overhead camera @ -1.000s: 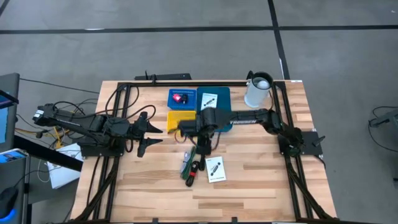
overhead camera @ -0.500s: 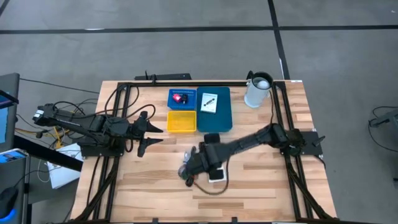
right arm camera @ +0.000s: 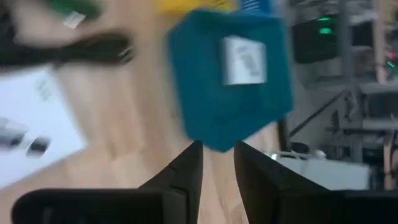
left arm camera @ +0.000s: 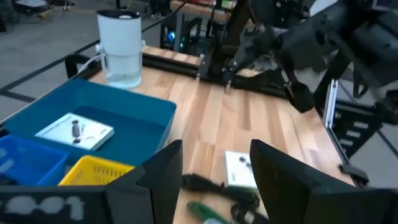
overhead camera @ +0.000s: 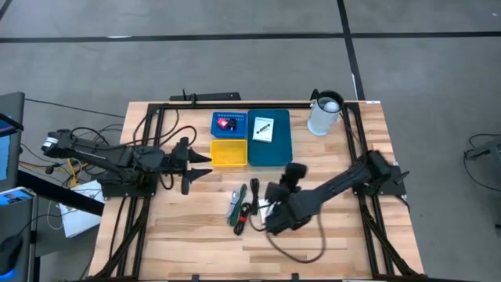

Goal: Pick and place items into bin
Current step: Put the white USB cable into the yellow basket

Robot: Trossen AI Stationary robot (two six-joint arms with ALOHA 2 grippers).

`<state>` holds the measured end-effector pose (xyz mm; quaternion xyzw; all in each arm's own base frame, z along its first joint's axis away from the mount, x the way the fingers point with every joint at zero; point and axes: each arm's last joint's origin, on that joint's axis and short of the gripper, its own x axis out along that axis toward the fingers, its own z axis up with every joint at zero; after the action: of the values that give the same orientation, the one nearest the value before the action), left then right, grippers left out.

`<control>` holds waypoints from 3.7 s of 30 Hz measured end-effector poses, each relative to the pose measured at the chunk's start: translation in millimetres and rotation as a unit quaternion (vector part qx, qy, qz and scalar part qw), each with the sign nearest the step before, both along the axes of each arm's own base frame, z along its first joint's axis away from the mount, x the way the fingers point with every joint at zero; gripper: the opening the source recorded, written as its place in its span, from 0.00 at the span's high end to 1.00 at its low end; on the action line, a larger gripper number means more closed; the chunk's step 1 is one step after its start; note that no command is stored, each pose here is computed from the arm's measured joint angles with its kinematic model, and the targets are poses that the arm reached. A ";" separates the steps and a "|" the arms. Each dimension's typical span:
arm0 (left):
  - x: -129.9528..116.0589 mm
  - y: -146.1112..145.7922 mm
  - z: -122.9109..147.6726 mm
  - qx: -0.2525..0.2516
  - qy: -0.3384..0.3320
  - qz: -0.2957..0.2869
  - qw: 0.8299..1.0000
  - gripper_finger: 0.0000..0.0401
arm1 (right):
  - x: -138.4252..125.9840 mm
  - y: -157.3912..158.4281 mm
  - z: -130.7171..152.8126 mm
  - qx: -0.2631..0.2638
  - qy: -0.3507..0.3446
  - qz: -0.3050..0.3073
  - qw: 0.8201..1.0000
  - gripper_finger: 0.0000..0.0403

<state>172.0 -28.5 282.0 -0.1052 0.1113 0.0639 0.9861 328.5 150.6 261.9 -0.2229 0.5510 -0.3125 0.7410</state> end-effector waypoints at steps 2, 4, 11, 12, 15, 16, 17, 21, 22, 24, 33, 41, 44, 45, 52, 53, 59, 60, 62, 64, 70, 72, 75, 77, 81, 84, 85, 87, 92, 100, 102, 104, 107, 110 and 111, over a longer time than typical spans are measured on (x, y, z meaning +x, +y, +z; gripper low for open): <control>10.0 -1.3 -4.0 0.002 0.003 0.006 1.000 0.56 | -15.8 -1.0 10.1 -0.014 -0.067 -0.023 0.997 0.80; 21.2 -3.3 -10.4 0.005 0.011 0.013 1.000 0.56 | -31.7 -0.7 16.5 -0.020 -0.131 -0.043 0.990 0.80; 49.4 -7.2 -42.2 0.037 0.083 0.048 0.995 0.56 | -71.0 9.9 14.1 -0.018 -0.338 -0.081 0.937 0.80; 52.3 -7.7 -46.6 0.039 0.093 0.050 0.994 0.56 | -73.2 12.6 10.7 -0.014 -0.358 -0.080 0.930 0.80; 58.7 -9.1 -58.3 0.031 0.118 0.055 0.991 0.56 | -74.6 20.6 0.9 0.002 -0.401 -0.073 0.913 0.80; 60.4 -9.6 -61.6 0.024 0.124 0.055 0.990 0.56 | -74.0 22.7 -1.1 0.006 -0.412 -0.071 0.909 0.80; 61.8 -10.3 -64.6 0.019 0.131 0.051 0.990 0.56 | -72.9 24.2 -2.4 0.010 -0.419 -0.069 0.905 0.80; 66.1 -13.6 -73.2 -0.012 0.151 0.019 0.988 0.56 | -65.9 28.2 -6.0 0.020 -0.440 -0.061 0.896 0.80; 67.0 -14.5 -75.3 -0.023 0.156 0.012 0.987 0.56 | -64.6 28.7 -5.7 0.020 -0.444 -0.059 0.894 0.80; 69.5 -16.2 -79.5 -0.043 0.164 -0.001 0.986 0.56 | -63.4 29.4 -5.4 0.018 -0.447 -0.055 0.892 0.80; 79.2 -19.4 -105.6 -0.145 0.219 0.007 0.965 0.55 | -63.2 31.7 -5.7 0.026 -0.451 -0.055 0.890 0.80; 85.7 -22.2 -128.8 -0.209 0.274 0.014 0.939 0.52 | -66.9 28.8 -21.7 0.030 -0.439 -0.062 0.896 0.80; 89.4 -23.9 -129.8 -0.225 0.280 0.010 0.933 0.52 | -67.3 28.7 -27.2 0.036 -0.441 -0.065 0.895 0.80; 91.6 -25.0 -129.2 -0.227 0.279 0.008 0.933 0.52 | -67.8 28.3 -29.1 0.035 -0.440 -0.065 0.895 0.80; 95.5 -26.1 -124.5 -0.243 0.268 0.012 0.932 0.52 | -68.3 28.2 -34.2 0.043 -0.437 -0.069 0.896 0.80; 95.3 -26.1 -124.7 -0.244 0.269 0.012 0.932 0.52 | -68.0 28.4 -34.2 0.045 -0.438 -0.070 0.895 0.80; 93.2 -25.5 -126.8 -0.248 0.281 0.025 0.927 0.52 | -67.5 28.8 -34.2 0.047 -0.441 -0.071 0.894 0.80; 92.9 -25.4 -127.1 -0.248 0.283 0.027 0.926 0.52 | -67.4 28.9 -34.2 0.048 -0.441 -0.071 0.893 0.80; 93.8 -25.6 -128.3 -0.249 0.283 0.028 0.926 0.52 | -67.4 28.9 -34.2 0.048 -0.441 -0.071 0.893 0.80; 94.1 -26.0 -131.1 -0.255 0.288 0.032 0.922 0.52 | -67.4 28.9 -34.2 0.048 -0.442 -0.071 0.893 0.80; 100.6 -29.4 -151.7 -0.275 0.316 0.023 0.908 0.52 | -65.8 30.3 -34.1 0.049 -0.440 -0.065 0.894 0.80; 102.9 -30.6 -157.6 -0.286 0.322 0.017 0.902 0.52 | -65.0 30.9 -34.0 0.050 -0.440 -0.063 0.894 0.80; 107.3 -32.1 -162.1 -0.296 0.316 0.006 0.902 0.52 | -64.6 31.2 -33.9 0.051 -0.440 -0.062 0.895 0.80; 108.7 -32.6 -162.6 -0.300 0.312 0.003 0.901 0.52 | -64.6 31.2 -33.9 0.051 -0.440 -0.062 0.895 0.80; 110.9 -33.5 -161.5 -0.307 0.301 -0.008 0.903 0.52 | -64.6 31.3 -34.0 0.052 -0.438 -0.062 0.895 0.80; 113.7 -34.9 -158.5 -0.312 0.296 -0.018 0.903 0.52 | -64.6 31.3 -34.0 0.053 -0.438 -0.063 0.895 0.80; 115.1 -35.2 -157.0 -0.312 0.293 -0.019 0.904 0.52 | -64.6 31.3 -34.0 0.053 -0.438 -0.063 0.895 0.80; 117.9 -35.7 -154.0 -0.313 0.289 -0.021 0.905 0.52 | -64.6 31.3 -34.0 0.053 -0.438 -0.063 0.895 0.80; 123.7 -37.5 -147.4 -0.310 0.280 -0.026 0.908 0.52 | -64.6 31.3 -34.0 0.053 -0.437 -0.063 0.896 0.80; 116.8 -35.1 -153.7 -0.290 0.329 0.005 0.898 0.52 | -64.7 31.4 -34.4 0.057 -0.434 -0.064 0.897 0.80; 116.6 -34.9 -154.0 -0.289 0.331 0.007 0.898 0.52 | -64.7 31.4 -34.4 0.058 -0.433 -0.065 0.897 0.80; 117.0 -35.2 -153.5 -0.290 0.328 0.005 0.899 0.52 | -64.7 31.4 -34.4 0.058 -0.433 -0.065 0.897 0.80; 117.4 -35.5 -153.1 -0.291 0.325 0.004 0.900 0.52 | -64.5 31.6 -34.4 0.059 -0.434 -0.065 0.897 0.80; 117.4 -35.4 -153.2 -0.292 0.326 0.004 0.899 0.52 | -64.5 31.6 -34.4 0.059 -0.434 -0.065 0.896 0.80; 117.4 -35.6 -153.1 -0.292 0.326 0.003 0.899 0.52 | -64.4 31.7 -34.4 0.059 -0.434 -0.065 0.896 0.80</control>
<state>289.4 -64.1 128.8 -0.3622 0.4400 0.0625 0.8193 264.1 182.3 227.5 0.0160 0.2053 -0.3927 0.8963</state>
